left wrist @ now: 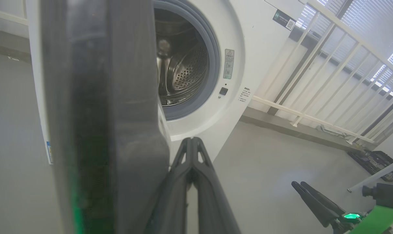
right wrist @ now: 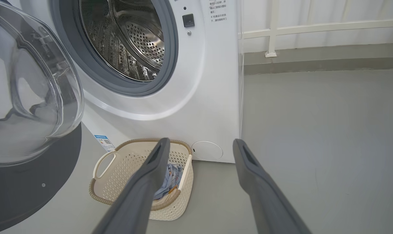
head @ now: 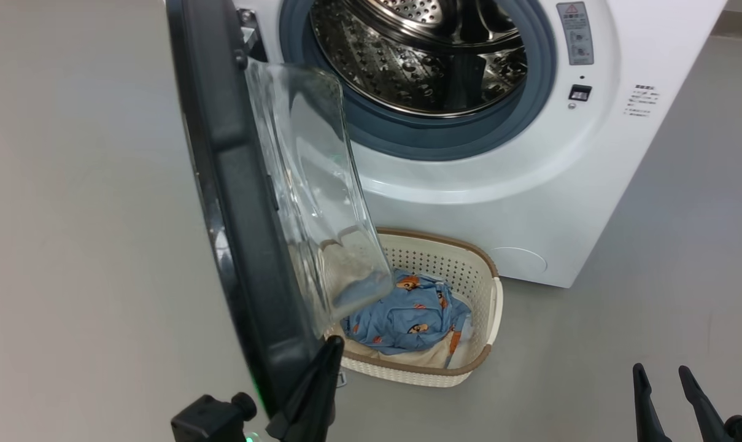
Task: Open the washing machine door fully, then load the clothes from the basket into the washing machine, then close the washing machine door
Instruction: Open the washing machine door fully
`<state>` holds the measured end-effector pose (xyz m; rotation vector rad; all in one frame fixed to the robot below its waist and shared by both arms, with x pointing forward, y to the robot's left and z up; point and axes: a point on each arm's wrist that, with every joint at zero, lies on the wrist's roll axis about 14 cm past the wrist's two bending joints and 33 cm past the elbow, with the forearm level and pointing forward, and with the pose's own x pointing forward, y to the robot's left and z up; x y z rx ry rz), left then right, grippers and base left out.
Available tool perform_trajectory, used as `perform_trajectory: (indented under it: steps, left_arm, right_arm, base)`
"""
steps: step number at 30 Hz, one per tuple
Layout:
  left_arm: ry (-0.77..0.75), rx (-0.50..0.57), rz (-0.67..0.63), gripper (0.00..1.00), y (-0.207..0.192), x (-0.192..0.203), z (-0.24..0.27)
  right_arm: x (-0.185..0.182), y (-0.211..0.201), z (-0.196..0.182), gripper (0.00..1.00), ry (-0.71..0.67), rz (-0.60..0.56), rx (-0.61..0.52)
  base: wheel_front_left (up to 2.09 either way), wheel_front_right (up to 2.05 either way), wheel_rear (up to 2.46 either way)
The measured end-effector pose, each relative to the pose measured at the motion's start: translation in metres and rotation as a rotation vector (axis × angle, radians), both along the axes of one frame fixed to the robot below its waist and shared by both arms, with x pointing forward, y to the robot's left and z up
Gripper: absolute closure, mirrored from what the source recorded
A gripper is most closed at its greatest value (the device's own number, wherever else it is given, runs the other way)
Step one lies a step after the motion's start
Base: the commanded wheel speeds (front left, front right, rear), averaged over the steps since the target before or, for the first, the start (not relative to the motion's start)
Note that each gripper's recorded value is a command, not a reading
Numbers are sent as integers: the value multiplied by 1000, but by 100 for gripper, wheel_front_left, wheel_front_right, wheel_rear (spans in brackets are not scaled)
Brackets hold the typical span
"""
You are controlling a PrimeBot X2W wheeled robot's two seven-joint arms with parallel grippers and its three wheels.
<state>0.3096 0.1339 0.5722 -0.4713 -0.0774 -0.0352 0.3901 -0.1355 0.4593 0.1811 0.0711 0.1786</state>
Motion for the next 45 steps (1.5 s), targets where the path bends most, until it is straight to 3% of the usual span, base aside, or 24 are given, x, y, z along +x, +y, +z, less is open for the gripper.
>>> perform_trajectory:
  steps: [23,35,45]
  left_arm:
    - [88,81,405,100,118,-31,-22]
    - [138,125,598,100,190,-36,-52]
    - [165,125,710,100,227,-39,-72]
  right_arm:
    - [17,46,-4,0,6,132,11]
    - [15,33,-3,0,0,108,-6]
    - [11,21,0,0,-6,88,-20]
  base:
    - [0,0,0]
    - [0,0,0]
    - [0,0,0]
